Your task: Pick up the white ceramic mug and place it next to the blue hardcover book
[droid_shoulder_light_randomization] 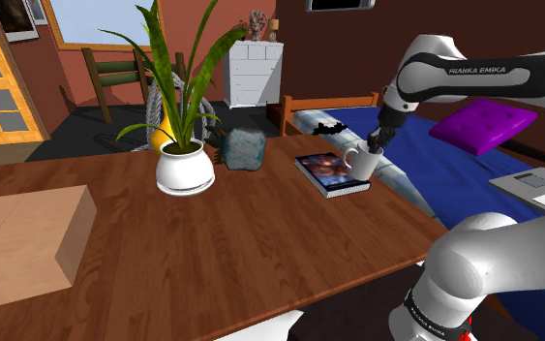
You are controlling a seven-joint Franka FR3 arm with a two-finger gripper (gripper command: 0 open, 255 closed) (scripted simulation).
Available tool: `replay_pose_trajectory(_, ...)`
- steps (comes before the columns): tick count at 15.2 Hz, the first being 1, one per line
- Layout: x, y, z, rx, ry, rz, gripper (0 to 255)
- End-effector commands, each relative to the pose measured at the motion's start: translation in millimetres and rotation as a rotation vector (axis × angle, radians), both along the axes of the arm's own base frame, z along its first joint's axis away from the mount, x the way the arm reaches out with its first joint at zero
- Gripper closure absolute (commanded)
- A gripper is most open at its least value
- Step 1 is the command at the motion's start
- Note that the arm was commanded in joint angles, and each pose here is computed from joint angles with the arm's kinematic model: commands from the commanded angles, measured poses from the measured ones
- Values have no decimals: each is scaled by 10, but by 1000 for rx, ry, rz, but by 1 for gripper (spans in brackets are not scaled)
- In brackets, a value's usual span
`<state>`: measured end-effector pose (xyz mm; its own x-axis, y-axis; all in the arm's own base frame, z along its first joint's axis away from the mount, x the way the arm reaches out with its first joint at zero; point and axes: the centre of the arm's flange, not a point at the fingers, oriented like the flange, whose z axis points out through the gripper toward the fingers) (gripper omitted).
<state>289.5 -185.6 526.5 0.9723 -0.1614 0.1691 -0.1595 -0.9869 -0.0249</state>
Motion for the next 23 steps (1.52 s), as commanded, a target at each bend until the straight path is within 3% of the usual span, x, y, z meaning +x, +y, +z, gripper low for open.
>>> replay_pose_trajectory(1,-120,-254,-27,0,1,1,255)
replay_pose_trajectory(8,-538,-1114,-24,0,1,1,255)
replay_pose_trajectory(23,-538,-1114,-816,0,1,1,255)
